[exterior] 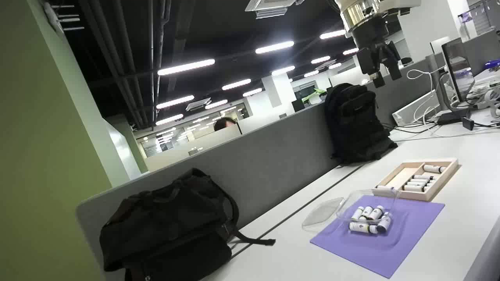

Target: Move the bottle from the top compartment of the box into the bowl

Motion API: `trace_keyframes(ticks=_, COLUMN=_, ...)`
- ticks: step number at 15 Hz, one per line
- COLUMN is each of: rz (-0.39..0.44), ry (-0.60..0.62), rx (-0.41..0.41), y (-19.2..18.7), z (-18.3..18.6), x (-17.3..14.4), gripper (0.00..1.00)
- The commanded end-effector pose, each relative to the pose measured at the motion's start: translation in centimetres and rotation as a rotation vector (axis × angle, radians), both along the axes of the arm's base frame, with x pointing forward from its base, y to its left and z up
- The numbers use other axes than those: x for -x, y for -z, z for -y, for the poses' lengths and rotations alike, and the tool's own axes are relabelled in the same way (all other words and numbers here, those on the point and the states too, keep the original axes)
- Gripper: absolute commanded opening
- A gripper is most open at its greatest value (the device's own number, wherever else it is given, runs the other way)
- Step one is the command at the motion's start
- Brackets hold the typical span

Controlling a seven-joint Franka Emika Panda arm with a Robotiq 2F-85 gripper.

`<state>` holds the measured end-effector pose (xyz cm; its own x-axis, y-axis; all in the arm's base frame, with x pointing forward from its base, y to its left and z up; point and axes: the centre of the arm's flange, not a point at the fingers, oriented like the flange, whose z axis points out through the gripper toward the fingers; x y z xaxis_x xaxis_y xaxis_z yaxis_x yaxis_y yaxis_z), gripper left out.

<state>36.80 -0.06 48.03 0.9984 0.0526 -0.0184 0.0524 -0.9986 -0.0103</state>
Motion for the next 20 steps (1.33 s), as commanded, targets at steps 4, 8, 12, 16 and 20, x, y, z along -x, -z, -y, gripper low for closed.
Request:
trace_keyframes(ticks=4, rz=-0.001, ry=0.0, rx=0.0, y=0.05, z=0.0, x=-0.02, gripper=1.0)
trace_keyframes(ticks=8, rz=-0.001, ry=-0.001, rx=0.0, y=0.06, z=0.0, x=-0.02, gripper=1.0)
trace_keyframes(ticks=12, rz=-0.002, ry=-0.001, rx=0.0, y=0.06, z=0.0, x=-0.02, gripper=1.0)
trace_keyframes(ticks=16, rz=-0.002, ry=-0.001, rx=0.0, y=0.06, z=0.0, x=-0.02, gripper=1.0)
trace_keyframes(ticks=20, rz=0.016, ry=0.014, rx=0.009, y=0.59, z=0.4, x=-0.61, gripper=1.0)
